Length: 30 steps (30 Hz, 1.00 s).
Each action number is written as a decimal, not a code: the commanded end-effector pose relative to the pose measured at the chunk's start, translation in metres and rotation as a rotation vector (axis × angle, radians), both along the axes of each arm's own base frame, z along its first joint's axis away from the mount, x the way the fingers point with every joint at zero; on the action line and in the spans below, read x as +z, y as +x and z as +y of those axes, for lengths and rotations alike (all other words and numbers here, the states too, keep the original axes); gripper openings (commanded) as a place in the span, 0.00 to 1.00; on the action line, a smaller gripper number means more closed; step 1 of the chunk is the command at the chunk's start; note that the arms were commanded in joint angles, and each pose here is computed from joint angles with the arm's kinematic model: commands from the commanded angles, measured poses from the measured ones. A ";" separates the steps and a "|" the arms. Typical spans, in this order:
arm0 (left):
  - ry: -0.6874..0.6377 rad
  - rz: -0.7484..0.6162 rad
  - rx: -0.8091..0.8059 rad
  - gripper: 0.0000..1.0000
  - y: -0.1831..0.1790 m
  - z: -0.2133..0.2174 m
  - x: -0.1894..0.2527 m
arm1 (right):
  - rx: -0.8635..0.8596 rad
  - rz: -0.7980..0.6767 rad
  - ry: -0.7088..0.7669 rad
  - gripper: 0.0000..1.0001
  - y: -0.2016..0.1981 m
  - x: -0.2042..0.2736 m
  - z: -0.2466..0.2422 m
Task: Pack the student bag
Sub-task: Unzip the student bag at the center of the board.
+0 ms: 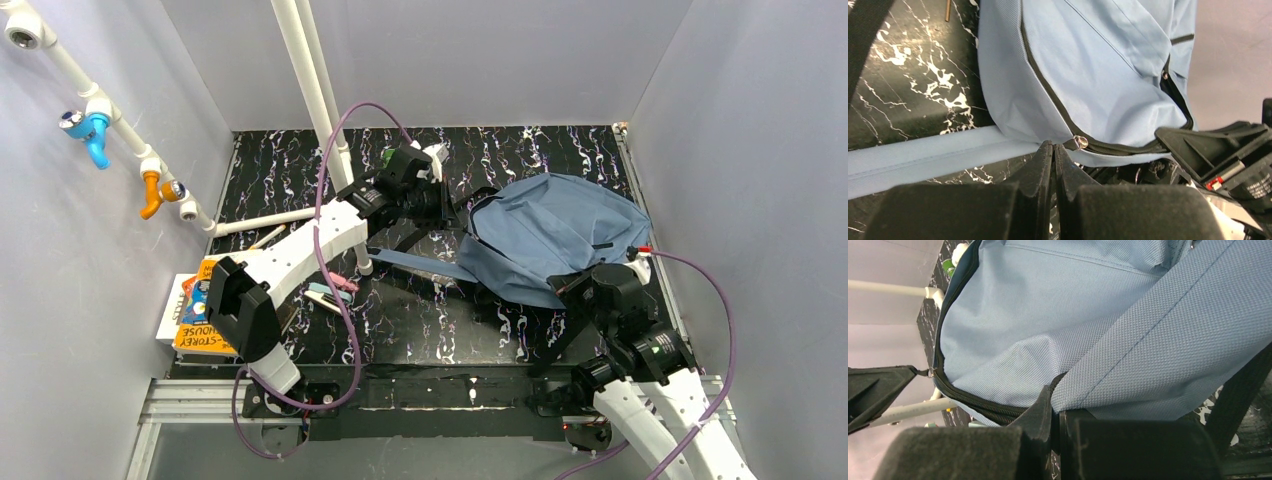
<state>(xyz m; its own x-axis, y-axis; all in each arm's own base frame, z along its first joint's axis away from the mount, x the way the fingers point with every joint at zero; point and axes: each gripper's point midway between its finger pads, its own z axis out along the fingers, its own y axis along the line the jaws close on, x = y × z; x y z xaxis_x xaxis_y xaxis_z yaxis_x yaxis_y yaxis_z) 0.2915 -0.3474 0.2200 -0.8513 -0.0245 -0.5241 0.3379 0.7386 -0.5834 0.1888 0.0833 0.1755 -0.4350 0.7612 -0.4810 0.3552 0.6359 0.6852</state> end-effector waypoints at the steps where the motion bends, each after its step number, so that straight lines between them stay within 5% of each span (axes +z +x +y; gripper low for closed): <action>1: 0.094 -0.086 0.211 0.00 0.056 0.046 0.011 | -0.125 0.008 -0.159 0.01 -0.009 -0.007 -0.042; 9: -0.090 -0.018 0.087 0.00 0.039 0.018 0.027 | -0.052 -0.008 -0.269 0.01 -0.012 0.004 -0.047; 10: -0.105 -0.007 0.076 0.00 0.036 0.016 0.027 | -0.003 -0.009 -0.282 0.08 -0.011 0.005 -0.041; 14: -0.166 0.045 0.023 0.00 0.022 0.008 0.023 | 0.353 0.015 -0.303 0.62 -0.016 -0.001 0.005; 16: -0.183 0.069 0.004 0.00 0.016 0.005 0.019 | 0.534 0.022 -0.265 0.76 -0.024 0.002 0.031; 25: -0.242 0.123 -0.051 0.00 -0.004 -0.003 0.009 | 0.889 -0.111 -0.246 0.85 -0.015 0.040 0.082; 30: -0.265 0.118 -0.067 0.00 -0.009 -0.007 0.019 | 0.902 -0.153 -0.319 0.84 0.013 0.036 0.096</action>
